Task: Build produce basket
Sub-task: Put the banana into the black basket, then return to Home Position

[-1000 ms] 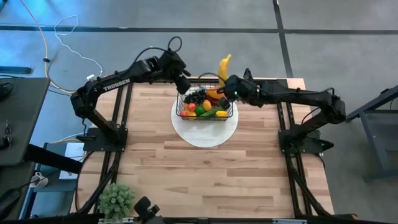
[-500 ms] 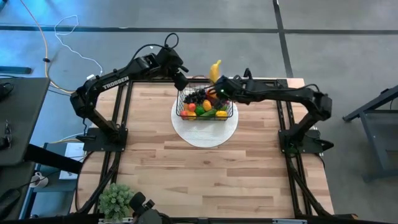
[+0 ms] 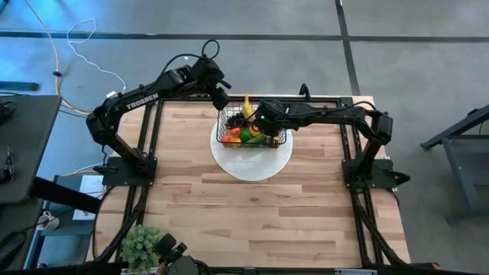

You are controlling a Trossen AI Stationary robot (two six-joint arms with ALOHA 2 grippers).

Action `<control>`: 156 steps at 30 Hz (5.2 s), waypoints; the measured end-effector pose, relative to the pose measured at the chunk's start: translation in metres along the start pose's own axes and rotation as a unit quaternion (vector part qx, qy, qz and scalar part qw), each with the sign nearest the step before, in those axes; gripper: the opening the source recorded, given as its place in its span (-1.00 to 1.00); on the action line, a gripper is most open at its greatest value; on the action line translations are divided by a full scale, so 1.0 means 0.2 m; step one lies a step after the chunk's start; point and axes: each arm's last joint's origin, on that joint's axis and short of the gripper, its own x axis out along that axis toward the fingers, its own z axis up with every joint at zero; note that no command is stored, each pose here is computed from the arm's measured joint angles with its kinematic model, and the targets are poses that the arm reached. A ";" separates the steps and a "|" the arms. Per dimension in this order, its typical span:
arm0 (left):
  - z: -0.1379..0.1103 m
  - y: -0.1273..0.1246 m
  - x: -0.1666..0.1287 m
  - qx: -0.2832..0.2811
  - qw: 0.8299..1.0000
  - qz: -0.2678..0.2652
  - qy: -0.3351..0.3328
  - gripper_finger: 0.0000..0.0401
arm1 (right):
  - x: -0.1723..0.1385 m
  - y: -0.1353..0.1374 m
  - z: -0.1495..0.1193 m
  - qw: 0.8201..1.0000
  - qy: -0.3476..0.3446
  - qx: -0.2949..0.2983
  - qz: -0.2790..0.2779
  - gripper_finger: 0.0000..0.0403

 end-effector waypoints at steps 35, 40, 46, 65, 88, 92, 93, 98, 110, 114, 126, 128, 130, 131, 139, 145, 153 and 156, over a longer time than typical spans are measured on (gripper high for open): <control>0.00 0.00 0.00 0.000 1.000 -0.004 0.000 -0.13 | 0.09 -0.07 -0.05 0.996 0.021 0.011 0.091 -0.07; 0.00 0.00 -0.01 -0.002 1.000 -0.022 0.000 -0.13 | 0.04 -0.09 -0.02 0.995 0.030 0.040 0.090 -0.07; -0.01 0.02 -0.17 -0.017 0.997 -0.076 -0.028 -0.13 | -0.07 -0.15 0.08 0.992 -0.002 0.094 0.079 -0.07; -0.44 -0.19 -0.43 -0.075 0.963 -0.220 -0.140 -0.13 | -0.37 -0.22 0.32 0.963 -0.135 0.218 0.082 -0.07; -1.15 -0.24 -0.44 -0.033 0.905 -0.334 -0.262 -0.13 | -0.68 -0.15 0.49 0.910 -0.244 0.323 0.083 -0.07; -1.26 -0.23 -0.41 -0.028 0.897 -0.344 -0.276 -0.13 | -0.70 -0.13 0.48 0.906 -0.246 0.332 0.091 -0.07; -1.29 -0.23 -0.39 -0.028 0.895 -0.347 -0.281 -0.13 | -0.72 -0.13 0.48 0.904 -0.248 0.336 0.093 -0.07; -1.38 -0.24 -0.34 -0.035 0.876 -0.356 -0.323 -0.13 | -0.84 -0.17 0.43 0.893 -0.272 0.348 0.087 -0.07; -1.46 -0.26 -0.25 -0.043 0.865 -0.360 -0.347 -0.13 | -1.34 -0.28 0.09 0.882 -0.318 0.347 -0.010 -0.07; -1.46 -0.26 -0.25 -0.041 0.865 -0.362 -0.345 -0.13 | -1.48 -0.28 -0.10 0.887 -0.315 0.333 -0.058 -0.07; -1.46 -0.26 -0.24 -0.042 0.867 -0.358 -0.343 -0.13 | -1.31 -0.05 -0.72 0.881 -0.345 0.322 -0.020 -0.07; -1.46 -0.26 -0.24 -0.042 0.868 -0.358 -0.343 -0.13 | -1.24 -0.01 -0.80 0.877 -0.356 0.322 -0.009 -0.07; -1.46 -0.26 -0.24 -0.042 0.868 -0.358 -0.343 -0.13 | -1.17 0.03 -0.86 0.872 -0.366 0.324 0.007 -0.07; -1.46 -0.26 -0.24 -0.042 0.868 -0.358 -0.343 -0.13 | -1.13 0.04 -0.89 0.871 -0.370 0.324 0.015 -0.07; -1.46 -0.26 -0.24 -0.042 0.867 -0.358 -0.343 -0.13 | -0.82 0.18 -1.08 0.872 -0.379 0.307 0.038 -0.07; -1.46 -0.26 -0.24 -0.042 0.867 -0.358 -0.343 -0.13 | -0.64 0.25 -1.18 0.859 -0.399 0.315 0.065 -0.07; -1.46 -0.26 -0.24 -0.042 0.867 -0.358 -0.343 -0.13 | -0.49 0.32 -1.26 0.835 -0.442 0.312 0.099 -0.07; -1.46 -0.26 -0.24 -0.042 0.867 -0.358 -0.343 -0.13 | -0.45 0.33 -1.28 0.826 -0.460 0.306 0.109 -0.07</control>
